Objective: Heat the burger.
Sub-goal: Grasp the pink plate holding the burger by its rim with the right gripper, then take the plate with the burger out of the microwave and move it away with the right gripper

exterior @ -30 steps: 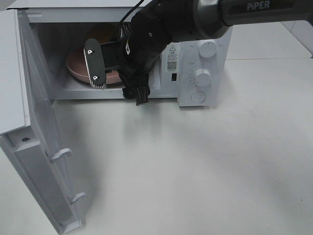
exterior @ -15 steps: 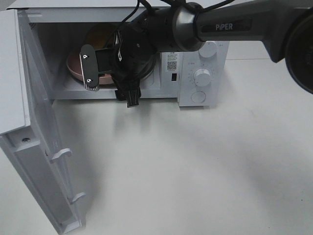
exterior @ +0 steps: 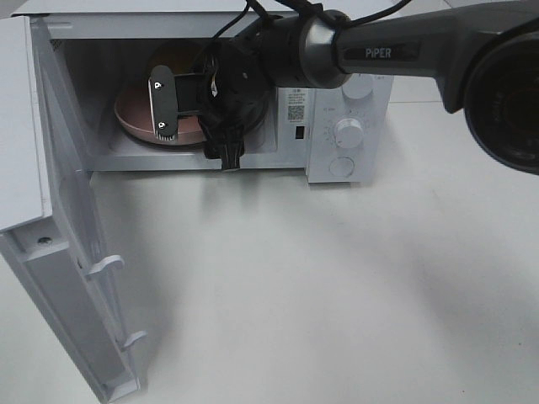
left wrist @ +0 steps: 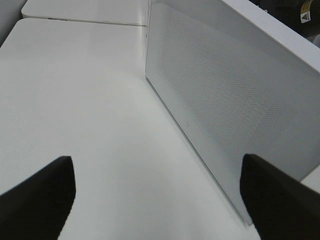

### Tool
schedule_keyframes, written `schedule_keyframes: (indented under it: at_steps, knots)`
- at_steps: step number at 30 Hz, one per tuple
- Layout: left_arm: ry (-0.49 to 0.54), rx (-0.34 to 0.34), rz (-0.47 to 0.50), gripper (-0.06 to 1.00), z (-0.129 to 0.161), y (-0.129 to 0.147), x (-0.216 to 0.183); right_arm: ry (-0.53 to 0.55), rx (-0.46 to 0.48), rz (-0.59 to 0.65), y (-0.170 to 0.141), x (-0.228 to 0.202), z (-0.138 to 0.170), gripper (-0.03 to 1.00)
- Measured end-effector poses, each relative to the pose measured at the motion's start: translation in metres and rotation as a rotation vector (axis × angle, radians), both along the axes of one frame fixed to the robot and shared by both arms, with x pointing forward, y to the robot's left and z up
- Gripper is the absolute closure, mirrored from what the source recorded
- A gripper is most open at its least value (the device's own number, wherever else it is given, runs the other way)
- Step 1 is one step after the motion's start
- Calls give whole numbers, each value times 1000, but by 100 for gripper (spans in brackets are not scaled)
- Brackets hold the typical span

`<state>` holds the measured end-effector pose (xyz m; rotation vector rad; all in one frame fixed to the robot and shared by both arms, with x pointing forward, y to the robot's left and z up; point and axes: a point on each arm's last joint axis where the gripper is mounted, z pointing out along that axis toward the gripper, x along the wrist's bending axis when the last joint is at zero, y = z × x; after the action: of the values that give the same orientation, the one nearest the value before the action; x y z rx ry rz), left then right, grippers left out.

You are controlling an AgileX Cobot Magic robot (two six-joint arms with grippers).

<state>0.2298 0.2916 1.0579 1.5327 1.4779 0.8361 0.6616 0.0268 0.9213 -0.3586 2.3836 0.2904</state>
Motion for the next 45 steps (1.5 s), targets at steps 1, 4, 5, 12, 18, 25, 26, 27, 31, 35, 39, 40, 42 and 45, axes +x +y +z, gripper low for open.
schedule_keyframes:
  at_steps: [1,4,5,12,18,25,26,27,31,35,39,40,42,45]
  knots:
    - [0,0,0,13,0,0,0,0,0,0,0,0,0,19]
    - [0,0,0,13,0,0,0,2,8,-8,3,4,-5,20]
    - [0,0,0,13,0,0,0,2,12,-16,3,7,-8,20]
    - [0,0,0,13,0,0,0,6,27,-44,4,14,-8,20]
    - [0,0,0,13,0,0,0,38,58,-71,8,16,-9,20]
    - [0,0,0,13,0,0,0,55,70,-79,8,15,-11,25]
    - [0,0,0,13,0,0,0,61,71,-83,8,15,-11,27]
    - [0,0,0,13,0,0,0,61,71,-83,8,15,-11,27]
    - [0,0,0,13,0,0,0,100,60,-91,11,10,-15,47]
    - [0,0,0,13,0,0,0,123,53,-96,12,7,-16,63]
    - [0,0,0,13,0,0,0,139,47,-91,16,2,-17,82]
    - [0,0,0,13,0,0,0,142,45,-89,17,1,-17,85]
    - [0,0,0,13,0,0,0,150,55,-92,17,1,-17,87]
    - [0,0,0,13,0,0,0,155,61,-94,17,0,-16,87]
